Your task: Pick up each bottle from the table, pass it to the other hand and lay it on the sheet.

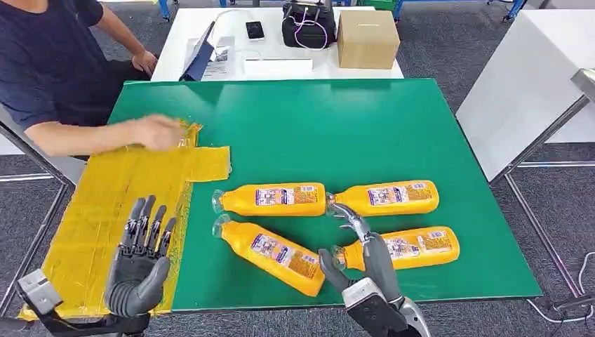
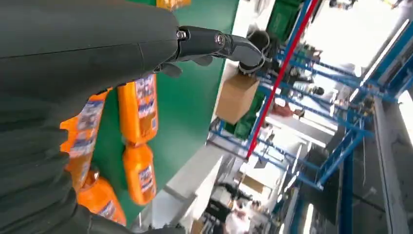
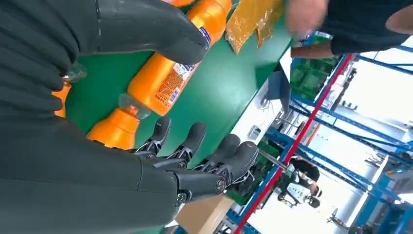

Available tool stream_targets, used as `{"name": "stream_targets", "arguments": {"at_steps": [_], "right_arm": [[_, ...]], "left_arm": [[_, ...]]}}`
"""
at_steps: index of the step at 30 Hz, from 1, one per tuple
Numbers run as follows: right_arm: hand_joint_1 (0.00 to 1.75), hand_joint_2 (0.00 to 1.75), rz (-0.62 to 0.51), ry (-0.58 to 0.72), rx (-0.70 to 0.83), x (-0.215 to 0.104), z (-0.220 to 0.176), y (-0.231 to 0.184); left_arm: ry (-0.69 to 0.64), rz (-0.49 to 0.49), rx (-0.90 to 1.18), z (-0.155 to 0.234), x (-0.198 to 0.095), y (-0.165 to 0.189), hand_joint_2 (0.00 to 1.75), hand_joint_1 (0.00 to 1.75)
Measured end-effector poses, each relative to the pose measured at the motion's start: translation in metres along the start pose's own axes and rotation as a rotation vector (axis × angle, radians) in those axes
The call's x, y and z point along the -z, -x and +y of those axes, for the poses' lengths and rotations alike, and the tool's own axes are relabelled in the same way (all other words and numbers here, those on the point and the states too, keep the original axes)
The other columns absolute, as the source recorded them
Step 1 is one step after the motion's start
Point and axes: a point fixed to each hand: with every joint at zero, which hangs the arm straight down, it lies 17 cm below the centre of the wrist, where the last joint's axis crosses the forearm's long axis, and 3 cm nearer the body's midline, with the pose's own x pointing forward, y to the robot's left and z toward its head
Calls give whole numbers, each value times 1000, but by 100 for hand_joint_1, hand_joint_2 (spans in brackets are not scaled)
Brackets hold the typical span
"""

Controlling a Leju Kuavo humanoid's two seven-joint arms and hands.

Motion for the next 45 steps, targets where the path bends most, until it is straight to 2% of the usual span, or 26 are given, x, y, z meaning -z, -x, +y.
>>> {"name": "stream_targets", "arguments": {"at_steps": [3, 4, 5, 6, 7, 8, 14, 22, 33, 34, 45], "right_arm": [[175, 175, -1, -4, 2, 0, 1, 0], [143, 175, 0, -6, 2, 0, 1, 0], [10, 175, 2, -8, 1, -1, 1, 1], [0, 175, 13, -14, 1, -1, 3, 3], [0, 175, 30, -25, -3, -2, 5, 7], [0, 0, 48, -36, -14, -2, 7, 11], [0, 0, 15, -23, -100, -5, 7, 9], [0, 0, -75, 37, -65, -8, -3, -23], [0, 0, -95, 45, -65, -10, -6, -32], [0, 175, -94, 46, -62, -10, -6, -32], [0, 175, -101, 49, -68, -13, -10, -35]], "left_arm": [[9, 3, 2, -1, 0, 1, 175, 0], [10, 4, 3, -1, -1, 1, 175, 0], [10, 6, 4, -1, -1, 1, 175, 0], [10, 6, 5, -1, -1, 1, 175, 0], [10, 7, 5, -1, -1, 1, 0, 0], [11, 6, 7, -1, -1, 1, 0, 0], [-15, -34, 92, 4, -8, -2, 0, 0], [-60, -43, 130, 13, -14, -2, 0, 0], [-66, -45, 149, 14, -14, -2, 0, 0], [-68, -46, 152, 14, -14, -2, 0, 0], [-42, -76, 154, 7, -8, -7, 0, 0]]}}
